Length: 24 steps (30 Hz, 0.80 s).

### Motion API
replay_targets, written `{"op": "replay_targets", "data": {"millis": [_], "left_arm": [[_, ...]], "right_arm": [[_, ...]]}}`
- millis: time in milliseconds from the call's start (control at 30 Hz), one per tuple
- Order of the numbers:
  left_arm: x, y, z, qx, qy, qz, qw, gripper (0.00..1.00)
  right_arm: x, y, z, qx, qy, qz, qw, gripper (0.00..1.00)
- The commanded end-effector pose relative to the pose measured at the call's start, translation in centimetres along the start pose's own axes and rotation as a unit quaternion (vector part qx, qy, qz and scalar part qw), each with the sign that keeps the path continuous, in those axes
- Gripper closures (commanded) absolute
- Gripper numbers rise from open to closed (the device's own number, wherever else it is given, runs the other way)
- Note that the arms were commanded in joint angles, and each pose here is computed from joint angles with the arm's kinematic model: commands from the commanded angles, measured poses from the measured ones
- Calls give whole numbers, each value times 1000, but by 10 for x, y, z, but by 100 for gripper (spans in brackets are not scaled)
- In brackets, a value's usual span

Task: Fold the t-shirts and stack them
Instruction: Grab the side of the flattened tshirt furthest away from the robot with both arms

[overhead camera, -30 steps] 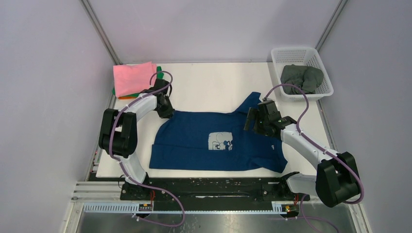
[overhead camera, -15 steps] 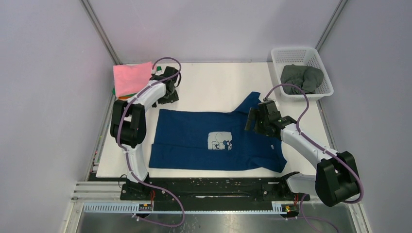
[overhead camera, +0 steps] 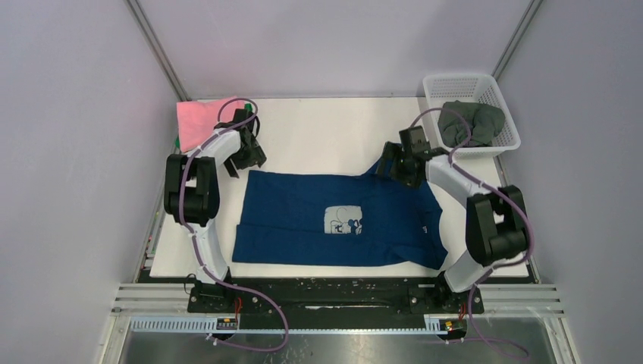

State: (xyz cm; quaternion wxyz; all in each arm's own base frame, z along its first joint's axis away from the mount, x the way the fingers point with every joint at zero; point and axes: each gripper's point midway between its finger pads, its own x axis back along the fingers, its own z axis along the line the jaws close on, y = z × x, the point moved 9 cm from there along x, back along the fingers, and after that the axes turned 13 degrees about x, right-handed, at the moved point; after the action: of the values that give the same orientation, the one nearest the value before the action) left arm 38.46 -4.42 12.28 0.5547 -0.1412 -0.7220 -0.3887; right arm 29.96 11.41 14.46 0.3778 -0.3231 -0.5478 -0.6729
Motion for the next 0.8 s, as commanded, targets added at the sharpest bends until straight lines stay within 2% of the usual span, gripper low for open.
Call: {"op": "replay_targets", "data": {"millis": [0,133,300,433,567,667,733,767], "left_arm": [[-9,7,-17,30,-25,12,999,26],[-20,5,-22,33,-21,41,998,35],[-22,6,-23,37,-13,41,998,44],[-21,4,-22,40,-12,50,998,54],[-18,-2,-17,42,-12,61,997,59],[-17,-7,-12,42,-8,66,997,74],[-17,-8,-11,41,-8,67,997,96],[-16,-9,-11,40,-10,67,997,100]], "right_arm": [[-19,41,-1,-33,6,-16,999,1],[-41,63,-8,-68,1,-10,998,1],[-59,88,-7,-78,18,-14,997,1],[-71,91,-10,-90,9,-5,996,0],[-78,91,-10,-107,18,-3,994,1],[-77,93,-9,-110,20,-5,994,1],[-78,93,-9,-111,20,-7,994,1],[-79,93,-9,-111,20,-7,994,0]]}}
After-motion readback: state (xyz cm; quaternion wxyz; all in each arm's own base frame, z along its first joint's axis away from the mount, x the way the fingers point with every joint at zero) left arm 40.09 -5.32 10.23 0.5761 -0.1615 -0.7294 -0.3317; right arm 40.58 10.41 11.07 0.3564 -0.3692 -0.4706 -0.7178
